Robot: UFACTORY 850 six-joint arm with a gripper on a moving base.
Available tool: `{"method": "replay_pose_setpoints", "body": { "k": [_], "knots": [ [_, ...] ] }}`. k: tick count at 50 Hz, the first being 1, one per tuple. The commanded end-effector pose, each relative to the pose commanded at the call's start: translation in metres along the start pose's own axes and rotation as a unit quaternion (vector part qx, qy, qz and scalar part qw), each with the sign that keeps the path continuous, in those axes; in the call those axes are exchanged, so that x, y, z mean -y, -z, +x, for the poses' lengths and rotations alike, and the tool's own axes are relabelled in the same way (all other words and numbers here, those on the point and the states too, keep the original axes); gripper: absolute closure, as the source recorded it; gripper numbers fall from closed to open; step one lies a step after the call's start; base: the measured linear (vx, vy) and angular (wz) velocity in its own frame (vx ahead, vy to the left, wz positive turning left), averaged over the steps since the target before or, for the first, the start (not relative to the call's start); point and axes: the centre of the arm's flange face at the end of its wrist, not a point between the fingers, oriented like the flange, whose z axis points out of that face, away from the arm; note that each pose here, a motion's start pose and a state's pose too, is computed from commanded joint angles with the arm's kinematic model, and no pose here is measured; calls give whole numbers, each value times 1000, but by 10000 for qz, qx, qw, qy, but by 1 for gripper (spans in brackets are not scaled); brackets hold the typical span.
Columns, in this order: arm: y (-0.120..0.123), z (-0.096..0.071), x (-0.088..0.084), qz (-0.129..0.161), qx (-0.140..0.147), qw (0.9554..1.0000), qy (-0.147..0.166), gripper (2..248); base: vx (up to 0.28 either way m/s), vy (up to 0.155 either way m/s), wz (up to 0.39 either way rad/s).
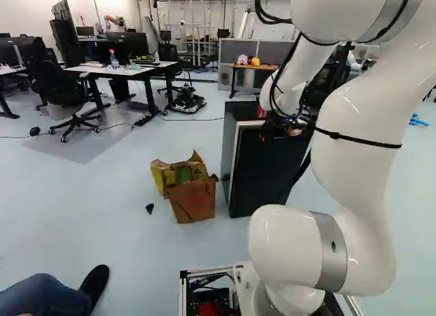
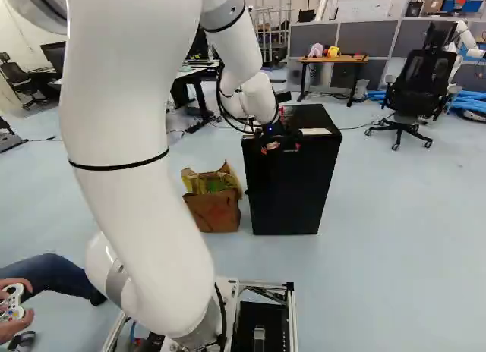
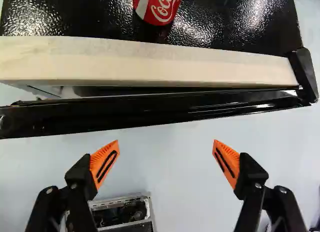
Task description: Grab a drink from the fridge
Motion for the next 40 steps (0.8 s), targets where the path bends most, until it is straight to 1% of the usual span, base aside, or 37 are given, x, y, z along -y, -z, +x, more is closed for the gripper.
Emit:
{"method": "replay_pose_setpoints", "body": {
  "k": [17,27,40],
  "knots": [
    [-1,3,0,1,-9,10000,7,3,0,0,0],
    [-4,8,0,4,-26,10000,22,3,0,0,0],
    [-20,13,2,43,45,10000,49,3,0,0,0]
  ]
}}
